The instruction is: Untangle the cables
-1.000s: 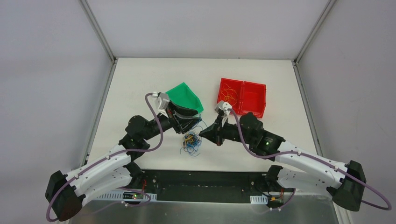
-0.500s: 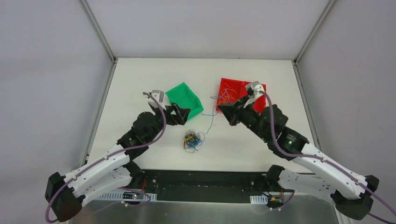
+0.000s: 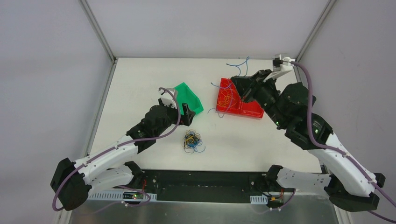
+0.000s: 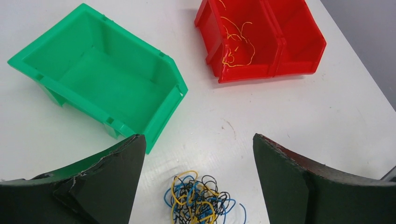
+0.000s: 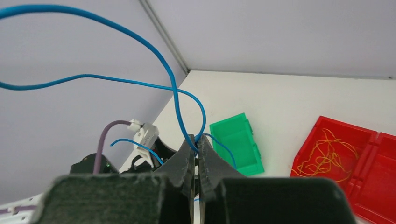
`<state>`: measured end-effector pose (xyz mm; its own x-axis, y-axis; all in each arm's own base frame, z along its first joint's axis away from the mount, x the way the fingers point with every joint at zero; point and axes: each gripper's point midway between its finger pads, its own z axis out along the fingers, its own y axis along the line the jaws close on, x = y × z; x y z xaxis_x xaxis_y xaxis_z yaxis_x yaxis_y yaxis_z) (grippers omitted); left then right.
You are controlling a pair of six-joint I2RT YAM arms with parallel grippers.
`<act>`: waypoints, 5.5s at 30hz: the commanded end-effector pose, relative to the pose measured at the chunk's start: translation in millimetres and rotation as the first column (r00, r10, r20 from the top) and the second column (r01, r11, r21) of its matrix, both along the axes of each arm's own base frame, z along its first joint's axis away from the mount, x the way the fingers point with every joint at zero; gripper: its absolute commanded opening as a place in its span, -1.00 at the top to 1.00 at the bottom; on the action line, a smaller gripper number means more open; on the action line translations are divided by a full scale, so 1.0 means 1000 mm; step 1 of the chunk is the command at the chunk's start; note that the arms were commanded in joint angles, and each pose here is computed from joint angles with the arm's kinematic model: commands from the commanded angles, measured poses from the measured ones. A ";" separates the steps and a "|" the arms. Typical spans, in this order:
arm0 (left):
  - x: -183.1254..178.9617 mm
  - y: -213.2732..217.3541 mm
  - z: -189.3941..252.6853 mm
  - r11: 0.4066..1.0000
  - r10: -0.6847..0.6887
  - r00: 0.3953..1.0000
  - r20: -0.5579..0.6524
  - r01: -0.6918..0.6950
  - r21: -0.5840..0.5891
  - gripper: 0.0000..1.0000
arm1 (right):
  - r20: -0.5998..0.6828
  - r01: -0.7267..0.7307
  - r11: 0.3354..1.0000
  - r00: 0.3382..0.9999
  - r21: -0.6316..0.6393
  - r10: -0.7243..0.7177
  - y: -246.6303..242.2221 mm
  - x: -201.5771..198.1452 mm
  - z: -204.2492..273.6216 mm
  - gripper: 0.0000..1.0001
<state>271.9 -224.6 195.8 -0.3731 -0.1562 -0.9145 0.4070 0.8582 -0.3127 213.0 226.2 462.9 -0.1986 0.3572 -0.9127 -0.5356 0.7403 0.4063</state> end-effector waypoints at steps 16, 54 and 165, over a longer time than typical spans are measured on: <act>0.003 0.019 0.033 0.995 0.093 0.992 0.089 -0.089 -0.045 -0.72 | -0.216 0.570 0.776 0.750 -0.271 -0.626 -0.141 0.119 -0.120 1.00; -0.002 0.022 0.040 0.992 0.098 0.992 0.080 -0.091 -0.084 -0.73 | -0.666 0.234 0.702 0.223 -0.672 -0.712 -0.169 0.203 -0.433 1.00; -0.058 0.177 0.005 0.758 0.649 0.759 0.058 -0.638 -0.135 1.00 | -0.304 0.705 0.704 0.692 0.089 -0.655 -0.194 0.034 -0.216 1.00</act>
